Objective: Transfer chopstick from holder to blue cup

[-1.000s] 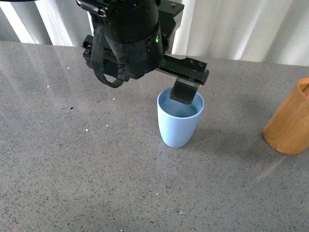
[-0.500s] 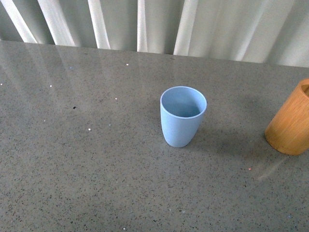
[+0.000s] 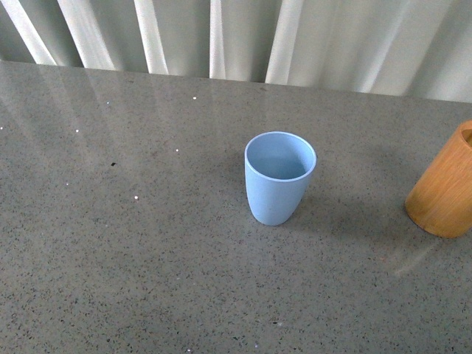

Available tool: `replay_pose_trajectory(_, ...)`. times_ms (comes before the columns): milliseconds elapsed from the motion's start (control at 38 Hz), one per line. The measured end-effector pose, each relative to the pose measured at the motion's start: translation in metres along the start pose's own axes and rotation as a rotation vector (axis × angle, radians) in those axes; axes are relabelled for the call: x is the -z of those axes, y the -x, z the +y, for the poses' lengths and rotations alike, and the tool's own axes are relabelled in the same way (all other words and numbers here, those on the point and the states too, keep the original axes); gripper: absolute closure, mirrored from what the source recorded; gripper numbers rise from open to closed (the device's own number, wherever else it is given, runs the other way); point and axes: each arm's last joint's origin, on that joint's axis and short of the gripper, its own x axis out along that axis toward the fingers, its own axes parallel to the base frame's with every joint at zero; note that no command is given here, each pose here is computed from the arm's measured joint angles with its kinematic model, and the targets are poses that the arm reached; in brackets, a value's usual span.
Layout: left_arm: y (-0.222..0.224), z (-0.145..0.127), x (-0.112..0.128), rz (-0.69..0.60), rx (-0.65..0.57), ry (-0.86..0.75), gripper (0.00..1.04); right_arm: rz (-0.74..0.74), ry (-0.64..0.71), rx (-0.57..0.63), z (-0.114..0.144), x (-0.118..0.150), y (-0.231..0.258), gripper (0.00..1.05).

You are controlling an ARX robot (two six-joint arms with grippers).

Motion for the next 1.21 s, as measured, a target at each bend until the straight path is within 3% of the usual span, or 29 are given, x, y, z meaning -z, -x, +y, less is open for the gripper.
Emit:
replay_pose_trajectory(105,0.014,0.008,0.008,0.003,0.013,-0.006,1.01,0.000,0.000,0.002,0.000,0.000,0.000,0.10)
replay_pose_trajectory(711,0.071,0.043,0.031,-0.003,0.004,-0.008,1.01,0.000,0.000,0.002,0.000,0.000,0.000,0.10)
replay_pose_trajectory(868,0.080,0.044,0.039,-0.013,0.004,-0.008,1.01,0.000,0.000,0.002,0.000,0.000,0.000,0.10)
replay_pose_trajectory(1211,0.094,0.044,0.035,-0.027,0.004,-0.008,1.01,0.000,0.000,0.002,0.000,0.000,0.000,0.10)
